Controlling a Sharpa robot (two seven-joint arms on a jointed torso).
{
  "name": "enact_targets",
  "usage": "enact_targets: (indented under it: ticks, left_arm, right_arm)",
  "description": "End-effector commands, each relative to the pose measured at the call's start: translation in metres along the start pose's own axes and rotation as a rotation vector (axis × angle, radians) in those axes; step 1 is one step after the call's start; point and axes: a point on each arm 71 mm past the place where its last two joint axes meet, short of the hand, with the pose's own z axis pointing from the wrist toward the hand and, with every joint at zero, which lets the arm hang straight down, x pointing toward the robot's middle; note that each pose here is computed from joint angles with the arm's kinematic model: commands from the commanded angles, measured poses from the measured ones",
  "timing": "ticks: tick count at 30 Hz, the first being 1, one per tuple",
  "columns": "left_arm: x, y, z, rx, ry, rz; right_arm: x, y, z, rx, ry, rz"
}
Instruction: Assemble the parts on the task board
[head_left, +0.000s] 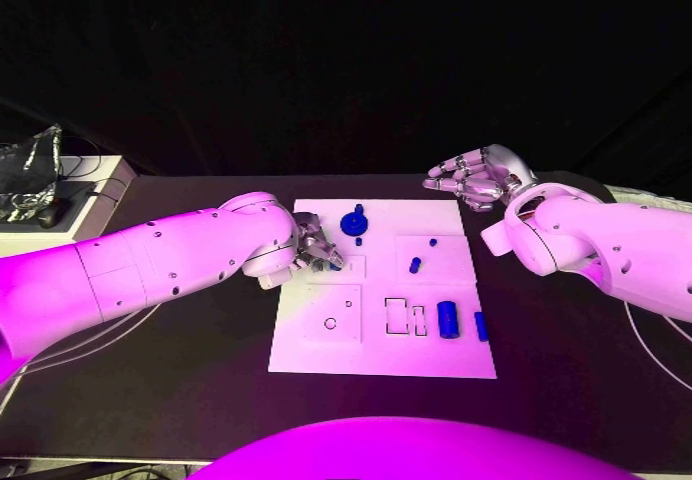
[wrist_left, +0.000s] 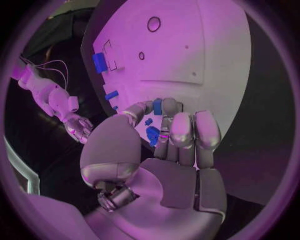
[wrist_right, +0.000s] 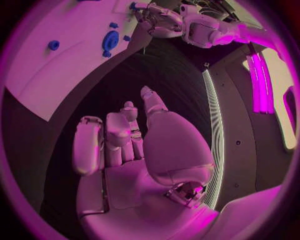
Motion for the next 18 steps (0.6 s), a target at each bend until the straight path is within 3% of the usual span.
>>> enact_targets:
  ticks: [1, 18]
  left_arm:
    - [0.0026, -0.0005, 0.0014, 0.000, 0.014, 0.023]
    - [0.0088, -0.0059, 0.0041, 0.005, 0.035, 0.049]
  right_arm:
    - [0.0015, 0.0013, -0.0003, -0.015, 0.017, -0.005]
    - [0.0016, 0.0014, -0.0006, -0.016, 0.018, -0.005]
